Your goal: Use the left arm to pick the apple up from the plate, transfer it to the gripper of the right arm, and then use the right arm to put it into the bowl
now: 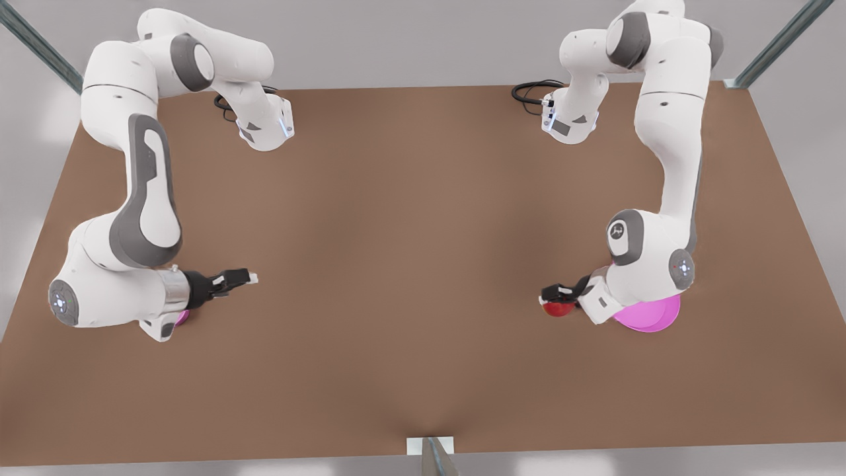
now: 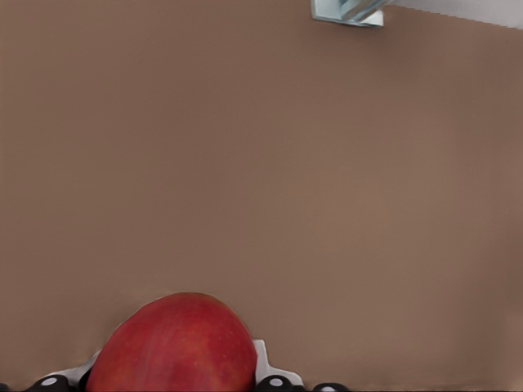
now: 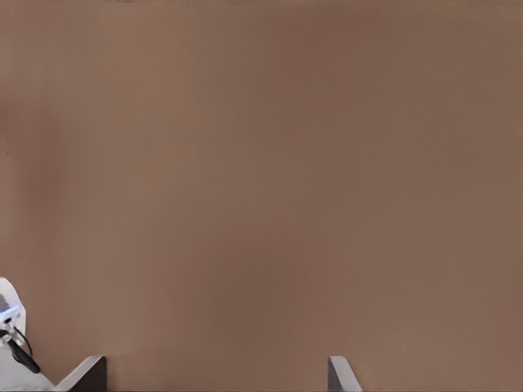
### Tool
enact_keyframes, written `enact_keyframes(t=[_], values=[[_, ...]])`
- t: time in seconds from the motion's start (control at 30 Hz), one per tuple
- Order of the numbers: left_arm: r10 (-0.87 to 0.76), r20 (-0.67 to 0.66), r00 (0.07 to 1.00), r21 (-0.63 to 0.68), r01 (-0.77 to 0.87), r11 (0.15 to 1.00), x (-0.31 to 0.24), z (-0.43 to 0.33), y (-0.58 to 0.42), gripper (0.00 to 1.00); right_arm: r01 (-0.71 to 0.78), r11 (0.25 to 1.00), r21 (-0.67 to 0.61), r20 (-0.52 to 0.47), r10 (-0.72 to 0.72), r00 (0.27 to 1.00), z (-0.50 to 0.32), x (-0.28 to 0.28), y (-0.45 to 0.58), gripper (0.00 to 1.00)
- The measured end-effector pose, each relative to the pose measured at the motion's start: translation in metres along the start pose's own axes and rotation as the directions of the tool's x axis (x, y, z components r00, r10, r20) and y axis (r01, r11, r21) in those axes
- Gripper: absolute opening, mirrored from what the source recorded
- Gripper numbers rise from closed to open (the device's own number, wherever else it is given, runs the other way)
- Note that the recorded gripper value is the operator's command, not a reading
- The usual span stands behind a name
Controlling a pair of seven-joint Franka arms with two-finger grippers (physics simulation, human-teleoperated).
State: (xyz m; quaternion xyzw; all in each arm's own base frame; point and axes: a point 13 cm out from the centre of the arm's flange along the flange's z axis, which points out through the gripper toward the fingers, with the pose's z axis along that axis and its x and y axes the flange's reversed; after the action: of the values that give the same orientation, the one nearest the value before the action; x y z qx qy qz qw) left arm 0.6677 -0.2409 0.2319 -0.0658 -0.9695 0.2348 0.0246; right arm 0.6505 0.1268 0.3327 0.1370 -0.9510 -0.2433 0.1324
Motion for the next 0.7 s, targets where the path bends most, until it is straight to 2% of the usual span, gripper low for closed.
enact_keyframes(t=[0.1,0.17,0.23,0.37,0.5,0.7], values=[[0.115,-0.113,0.987,0.26,-0.083,0.962,0.012,0.068,-0.178,0.68,0.143,0.978,-0.151,0.057,-0.136,0.989,0.037,-0.038,0.012,1.0],[0.108,-0.165,0.98,0.383,-0.037,0.923,0.02,0.1,-0.242,0.68,0.235,0.946,-0.222,0.118,-0.213,0.97,0.055,-0.057,0.014,1.0],[0.057,-0.193,0.98,0.467,0.041,0.883,0.021,0.126,-0.283,0.68,0.321,0.919,-0.23,0.194,-0.28,0.94,0.062,-0.074,0.007,1.0],[-0.07,-0.226,0.972,0.573,0.191,0.797,0.002,0.129,-0.316,0.68,0.48,0.851,-0.213,0.362,-0.387,0.848,0.066,-0.104,-0.014,1.0],[-0.168,-0.325,0.931,0.657,0.35,0.667,-0.007,0.13,-0.329,0.68,0.622,0.769,-0.147,0.492,-0.489,0.721,0.053,-0.122,-0.001,1.0],[-0.163,-0.333,0.929,0.705,0.361,0.61,-0.005,0.136,-0.343,0.68,0.792,0.603,-0.095,0.596,-0.604,0.53,0.067,-0.136,0.053,1.0]])
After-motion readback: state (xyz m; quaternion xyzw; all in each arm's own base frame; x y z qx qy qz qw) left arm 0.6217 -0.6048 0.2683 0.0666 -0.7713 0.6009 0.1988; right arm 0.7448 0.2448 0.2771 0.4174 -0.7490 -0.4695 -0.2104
